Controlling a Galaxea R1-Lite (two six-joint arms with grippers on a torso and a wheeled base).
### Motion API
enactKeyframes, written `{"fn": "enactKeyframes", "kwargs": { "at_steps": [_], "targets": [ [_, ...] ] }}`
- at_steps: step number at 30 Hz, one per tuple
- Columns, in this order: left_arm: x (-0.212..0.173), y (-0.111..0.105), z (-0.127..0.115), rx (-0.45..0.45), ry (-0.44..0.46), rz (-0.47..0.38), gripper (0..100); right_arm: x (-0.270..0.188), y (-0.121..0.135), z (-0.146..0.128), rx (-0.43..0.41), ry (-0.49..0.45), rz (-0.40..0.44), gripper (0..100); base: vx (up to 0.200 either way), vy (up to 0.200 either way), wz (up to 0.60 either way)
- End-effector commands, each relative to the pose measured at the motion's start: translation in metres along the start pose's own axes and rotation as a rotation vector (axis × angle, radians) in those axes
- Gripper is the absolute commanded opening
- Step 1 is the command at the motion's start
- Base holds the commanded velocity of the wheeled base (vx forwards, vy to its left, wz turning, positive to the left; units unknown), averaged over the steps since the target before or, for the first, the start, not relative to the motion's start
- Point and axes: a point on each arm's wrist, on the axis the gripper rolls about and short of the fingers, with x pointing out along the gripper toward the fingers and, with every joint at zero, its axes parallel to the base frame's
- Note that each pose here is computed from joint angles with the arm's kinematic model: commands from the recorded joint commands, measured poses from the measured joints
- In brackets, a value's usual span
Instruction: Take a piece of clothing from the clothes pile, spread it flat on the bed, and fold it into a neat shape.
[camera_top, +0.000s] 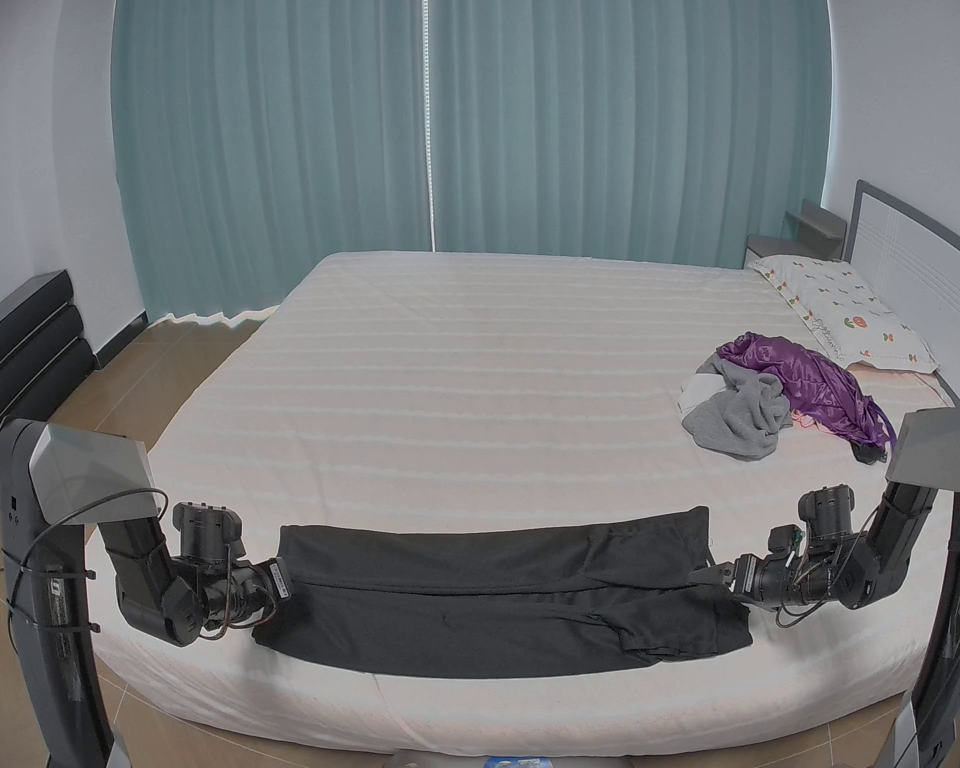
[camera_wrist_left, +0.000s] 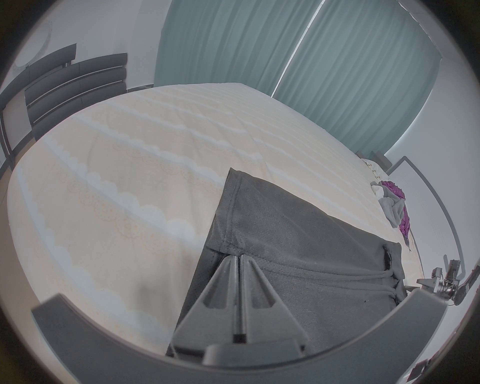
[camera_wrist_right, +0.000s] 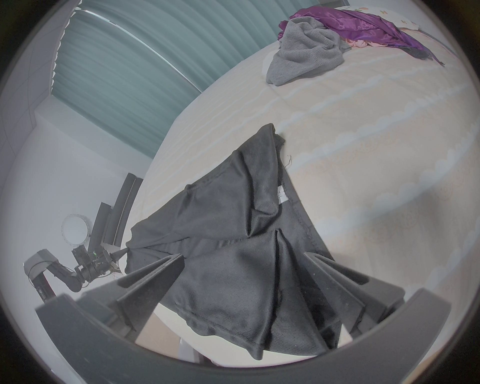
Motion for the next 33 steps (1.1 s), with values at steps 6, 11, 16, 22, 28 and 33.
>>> {"fn": "enactKeyframes", "kwargs": {
  "at_steps": [6, 11, 16, 22, 28, 33],
  "targets": [
    [0.001, -0.001, -0.001, 0.001, 0.002, -0.002, 0, 0.006, -0.005, -0.005, -0.041, 0.027, -0.005, 100, 0.000, 0.000, 0.00],
    [0.002, 0.000, 0.000, -0.003, 0.001, -0.001, 0, 0.009, -0.007, -0.005, -0.072, 0.032, -0.008, 100, 0.000, 0.000, 0.00],
    [0.002, 0.000, 0.000, -0.005, 0.002, -0.001, 0, 0.012, -0.008, -0.008, -0.104, 0.044, -0.013, 0, 0.000, 0.000, 0.00],
    [0.002, 0.000, 0.000, -0.005, 0.002, -0.001, 0, 0.012, -0.007, -0.010, -0.114, 0.041, -0.015, 0, 0.000, 0.000, 0.00],
    [0.002, 0.000, -0.001, -0.003, 0.004, 0.000, 0, 0.008, -0.010, -0.005, -0.097, 0.017, -0.019, 0, 0.000, 0.000, 0.00],
    [0.002, 0.000, 0.000, -0.003, 0.002, 0.001, 0, 0.005, -0.013, 0.002, -0.082, -0.012, -0.020, 0, 0.000, 0.000, 0.00]
  ]
}}
